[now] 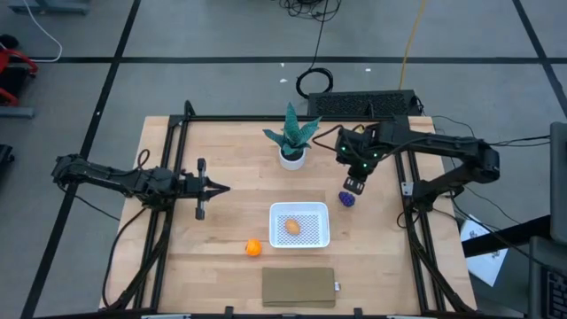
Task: Pick and placing Produce into tupperware
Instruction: Put the violet grapes into the white basket
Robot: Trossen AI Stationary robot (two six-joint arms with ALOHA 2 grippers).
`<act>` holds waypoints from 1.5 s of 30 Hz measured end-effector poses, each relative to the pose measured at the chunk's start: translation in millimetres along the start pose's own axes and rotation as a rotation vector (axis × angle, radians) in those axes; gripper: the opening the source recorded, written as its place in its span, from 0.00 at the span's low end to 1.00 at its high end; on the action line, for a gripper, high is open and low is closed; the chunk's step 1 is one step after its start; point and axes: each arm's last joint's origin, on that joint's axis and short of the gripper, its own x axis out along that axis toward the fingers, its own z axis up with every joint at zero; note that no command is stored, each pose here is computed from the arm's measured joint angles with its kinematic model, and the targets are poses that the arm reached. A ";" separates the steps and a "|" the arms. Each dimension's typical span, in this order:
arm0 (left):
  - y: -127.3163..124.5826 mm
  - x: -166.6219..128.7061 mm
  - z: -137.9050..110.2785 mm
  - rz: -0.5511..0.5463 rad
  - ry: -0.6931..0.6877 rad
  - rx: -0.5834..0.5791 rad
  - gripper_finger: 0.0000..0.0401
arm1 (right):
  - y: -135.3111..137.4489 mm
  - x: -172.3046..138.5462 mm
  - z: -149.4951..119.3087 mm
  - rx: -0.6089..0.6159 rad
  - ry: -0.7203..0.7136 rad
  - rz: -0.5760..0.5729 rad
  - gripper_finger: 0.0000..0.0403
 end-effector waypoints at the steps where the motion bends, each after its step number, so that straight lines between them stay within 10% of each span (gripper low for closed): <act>1: -0.1 0.0 -0.5 0.000 0.005 0.001 0.00 | 0.0 0.9 0.4 0.001 0.006 -0.001 0.00; 18: -0.1 0.0 -0.5 -0.001 0.006 0.014 0.08 | -0.3 1.4 1.9 0.006 -0.002 -0.001 0.02; 45: -0.1 0.0 -0.6 -0.001 0.006 0.011 0.08 | -0.8 5.7 2.0 0.008 -0.006 0.001 0.55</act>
